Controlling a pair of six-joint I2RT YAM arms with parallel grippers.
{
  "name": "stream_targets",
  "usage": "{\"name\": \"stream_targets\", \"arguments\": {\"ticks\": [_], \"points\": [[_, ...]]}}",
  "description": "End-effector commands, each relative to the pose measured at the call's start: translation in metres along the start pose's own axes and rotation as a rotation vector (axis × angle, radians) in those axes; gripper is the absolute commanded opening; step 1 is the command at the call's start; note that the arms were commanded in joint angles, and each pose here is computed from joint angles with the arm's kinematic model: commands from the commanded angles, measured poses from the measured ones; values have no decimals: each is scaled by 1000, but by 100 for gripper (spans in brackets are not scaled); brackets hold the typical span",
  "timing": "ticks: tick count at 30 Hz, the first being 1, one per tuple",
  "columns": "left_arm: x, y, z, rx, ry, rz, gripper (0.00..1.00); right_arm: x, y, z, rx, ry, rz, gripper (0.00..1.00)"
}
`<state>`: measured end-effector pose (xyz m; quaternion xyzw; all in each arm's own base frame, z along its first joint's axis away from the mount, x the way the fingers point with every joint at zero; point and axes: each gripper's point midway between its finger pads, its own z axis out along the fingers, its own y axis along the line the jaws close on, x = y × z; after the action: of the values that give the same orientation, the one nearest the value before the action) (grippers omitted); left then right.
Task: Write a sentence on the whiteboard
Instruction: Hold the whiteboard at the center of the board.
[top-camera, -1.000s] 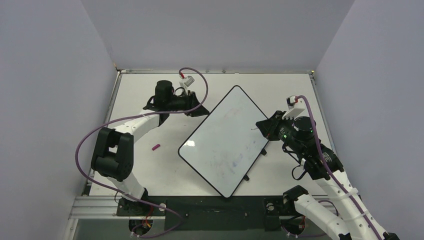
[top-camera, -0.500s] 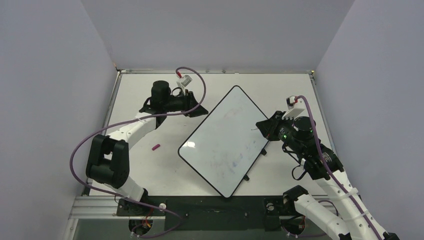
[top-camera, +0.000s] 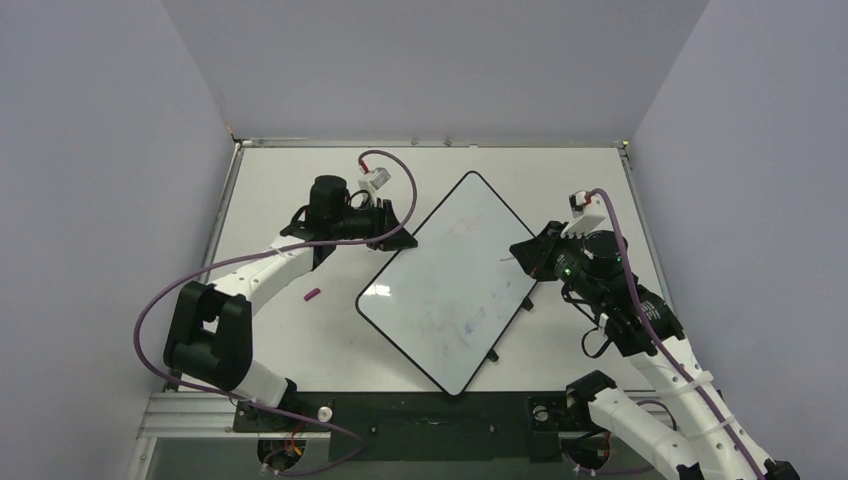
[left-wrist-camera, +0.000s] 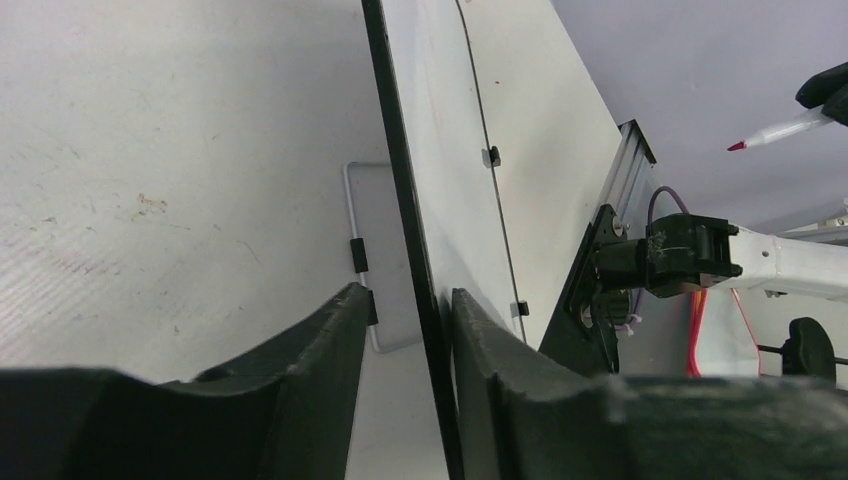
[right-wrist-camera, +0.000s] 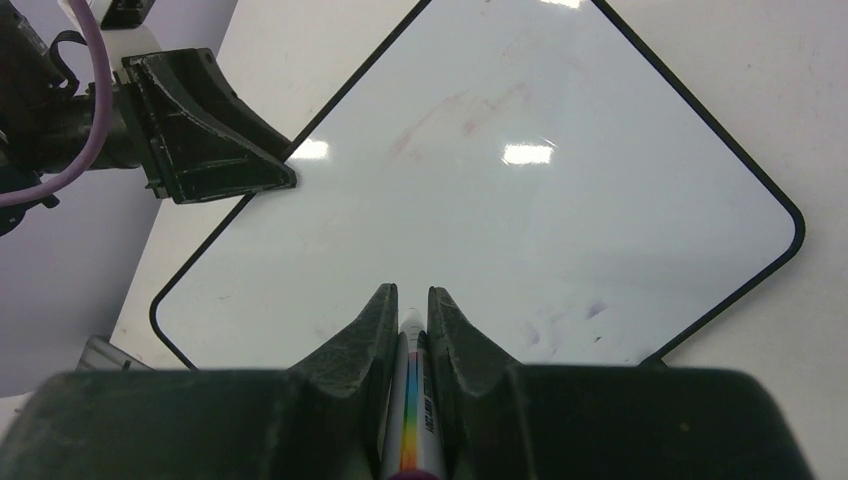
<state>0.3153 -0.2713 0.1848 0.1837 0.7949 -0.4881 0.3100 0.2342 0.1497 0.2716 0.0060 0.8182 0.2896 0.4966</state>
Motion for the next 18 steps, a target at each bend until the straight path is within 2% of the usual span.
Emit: {"name": "stream_targets", "arguments": {"ticks": [1,8,14,18], "points": [[4,-5,-5,-34,3,4,29,-14,12,0,-45,-38,6,0],[11,-5,4,-8,52,-13,16,-10,18,4,-90,-35,11,0],[-7,-6,11,3,58,39,0,-7,17,6,-95,-31,11,0],[-15,-3,16,4,67,68,0,-6,19,7,-111,-35,8,0]]}}
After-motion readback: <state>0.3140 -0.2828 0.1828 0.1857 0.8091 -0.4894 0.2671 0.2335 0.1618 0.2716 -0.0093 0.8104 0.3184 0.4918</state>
